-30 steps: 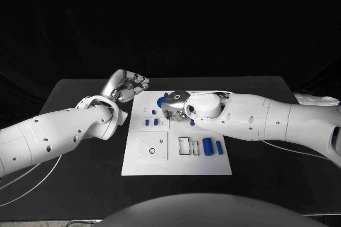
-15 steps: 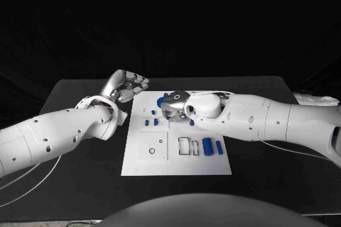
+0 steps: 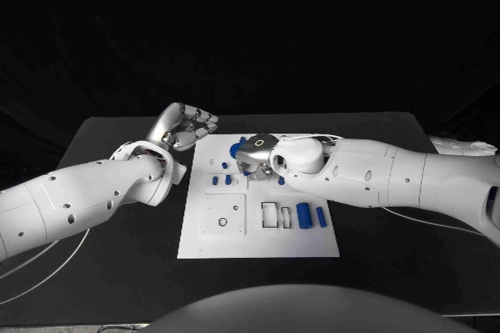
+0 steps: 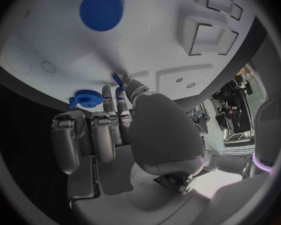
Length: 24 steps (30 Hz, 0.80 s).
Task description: Assemble the parts on the task board
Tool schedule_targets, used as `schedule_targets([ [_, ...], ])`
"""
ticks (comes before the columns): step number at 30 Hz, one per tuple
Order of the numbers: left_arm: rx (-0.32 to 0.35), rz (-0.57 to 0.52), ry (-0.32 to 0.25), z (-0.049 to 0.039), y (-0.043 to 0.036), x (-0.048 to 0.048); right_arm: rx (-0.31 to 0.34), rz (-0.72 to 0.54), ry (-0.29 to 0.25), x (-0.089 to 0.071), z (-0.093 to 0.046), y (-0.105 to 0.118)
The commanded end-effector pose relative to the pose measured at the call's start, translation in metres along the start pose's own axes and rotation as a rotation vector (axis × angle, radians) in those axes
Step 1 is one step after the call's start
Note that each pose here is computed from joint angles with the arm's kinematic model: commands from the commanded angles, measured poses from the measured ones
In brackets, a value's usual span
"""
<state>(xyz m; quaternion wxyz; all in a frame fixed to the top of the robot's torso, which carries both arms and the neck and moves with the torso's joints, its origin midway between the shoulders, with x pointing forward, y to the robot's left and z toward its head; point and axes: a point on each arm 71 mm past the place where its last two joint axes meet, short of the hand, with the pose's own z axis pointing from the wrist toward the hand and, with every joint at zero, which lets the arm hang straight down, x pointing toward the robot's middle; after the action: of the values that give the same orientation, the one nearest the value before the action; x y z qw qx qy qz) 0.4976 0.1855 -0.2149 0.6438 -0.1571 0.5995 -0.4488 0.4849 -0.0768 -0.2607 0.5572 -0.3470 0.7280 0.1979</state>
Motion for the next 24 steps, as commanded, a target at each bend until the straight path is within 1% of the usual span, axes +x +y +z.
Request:
schedule_targets([
  [1, 0.013, -0.003, 0.01, 0.0012, -0.0024, 0.0014, 0.0, 0.004, 0.007, 0.0006, 0.0002, 0.0009],
  [6, 0.013, -0.004, 0.011, 0.0015, -0.0027, 0.0019, 0.003, 0.004, 0.019, 0.0015, 0.0003, 0.0005],
  [11, 0.014, -0.004, 0.011, 0.0017, -0.0029, 0.0022, 0.006, 0.004, 0.015, 0.0015, 0.0002, -0.0002],
  [18, 0.015, -0.004, 0.011, 0.0019, -0.0032, 0.0026, 0.007, 0.007, -0.004, 0.0003, -0.0003, -0.0004],
  [24, 0.014, -0.004, 0.011, 0.0017, -0.0031, 0.0024, 0.019, 0.027, -0.037, -0.0008, -0.0025, -0.0028],
])
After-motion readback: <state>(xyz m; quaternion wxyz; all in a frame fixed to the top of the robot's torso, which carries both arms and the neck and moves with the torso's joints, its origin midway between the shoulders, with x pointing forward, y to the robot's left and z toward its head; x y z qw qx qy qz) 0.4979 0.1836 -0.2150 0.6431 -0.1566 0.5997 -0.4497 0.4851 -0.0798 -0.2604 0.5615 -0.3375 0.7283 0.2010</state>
